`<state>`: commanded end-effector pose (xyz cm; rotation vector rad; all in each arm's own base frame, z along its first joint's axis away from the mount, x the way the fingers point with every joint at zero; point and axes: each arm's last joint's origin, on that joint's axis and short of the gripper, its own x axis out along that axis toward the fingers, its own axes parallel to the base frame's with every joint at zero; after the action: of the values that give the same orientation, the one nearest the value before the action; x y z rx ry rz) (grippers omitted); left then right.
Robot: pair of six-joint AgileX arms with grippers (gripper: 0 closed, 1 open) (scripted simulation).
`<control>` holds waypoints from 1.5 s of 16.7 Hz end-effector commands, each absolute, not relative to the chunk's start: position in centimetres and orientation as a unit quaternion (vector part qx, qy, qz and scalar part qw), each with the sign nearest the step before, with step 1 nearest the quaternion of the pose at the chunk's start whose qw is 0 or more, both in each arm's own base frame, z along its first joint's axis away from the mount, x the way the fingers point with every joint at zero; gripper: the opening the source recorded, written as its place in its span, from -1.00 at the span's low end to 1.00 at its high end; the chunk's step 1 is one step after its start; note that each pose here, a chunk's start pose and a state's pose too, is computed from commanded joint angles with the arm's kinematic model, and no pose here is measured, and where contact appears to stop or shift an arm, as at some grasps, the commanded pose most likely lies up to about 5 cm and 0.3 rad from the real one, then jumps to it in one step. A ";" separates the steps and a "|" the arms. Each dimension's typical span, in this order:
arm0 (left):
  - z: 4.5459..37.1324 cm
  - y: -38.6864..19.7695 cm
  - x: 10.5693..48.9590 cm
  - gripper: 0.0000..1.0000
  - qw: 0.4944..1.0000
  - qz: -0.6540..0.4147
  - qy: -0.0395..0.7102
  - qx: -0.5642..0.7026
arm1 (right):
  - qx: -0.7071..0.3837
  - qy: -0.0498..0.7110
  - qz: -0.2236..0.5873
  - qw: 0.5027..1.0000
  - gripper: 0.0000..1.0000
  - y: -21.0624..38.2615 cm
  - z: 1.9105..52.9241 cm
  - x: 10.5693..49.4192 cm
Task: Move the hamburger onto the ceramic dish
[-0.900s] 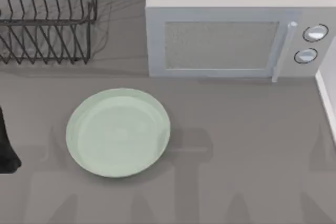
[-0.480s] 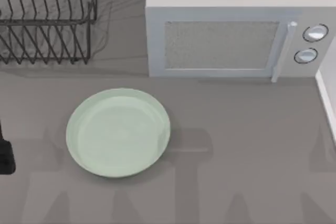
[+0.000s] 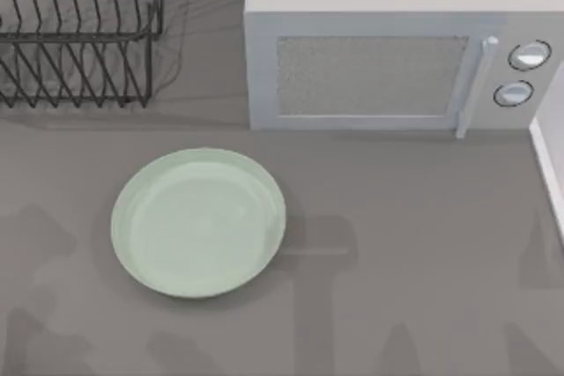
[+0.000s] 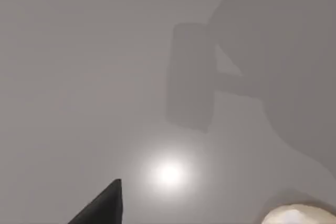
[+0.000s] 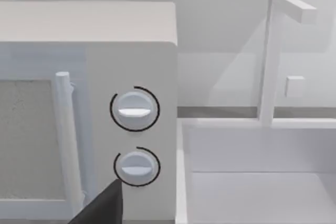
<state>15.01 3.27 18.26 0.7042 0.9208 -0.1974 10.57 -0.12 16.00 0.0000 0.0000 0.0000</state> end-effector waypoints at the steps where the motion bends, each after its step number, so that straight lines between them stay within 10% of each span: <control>1: 18.2 3.8 15.6 1.00 0.799 -0.126 0.471 0.351 | 0.000 0.000 0.000 1.000 1.00 -0.1 16.0 10.6; 10: 17.2 8.2 20.0 1.00 0.603 -0.369 0.593 0.385 | 0.000 0.000 0.000 1.000 1.00 -0.1 16.0 10.6; 25: 11.7 8.7 20.7 1.00 0.594 -0.384 0.592 0.387 | 0.000 0.000 0.000 1.000 1.00 -0.1 16.0 10.6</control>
<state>20.70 8.70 11.72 0.9005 1.3748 -0.8921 10.57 -0.12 16.00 0.0000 0.0000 0.0000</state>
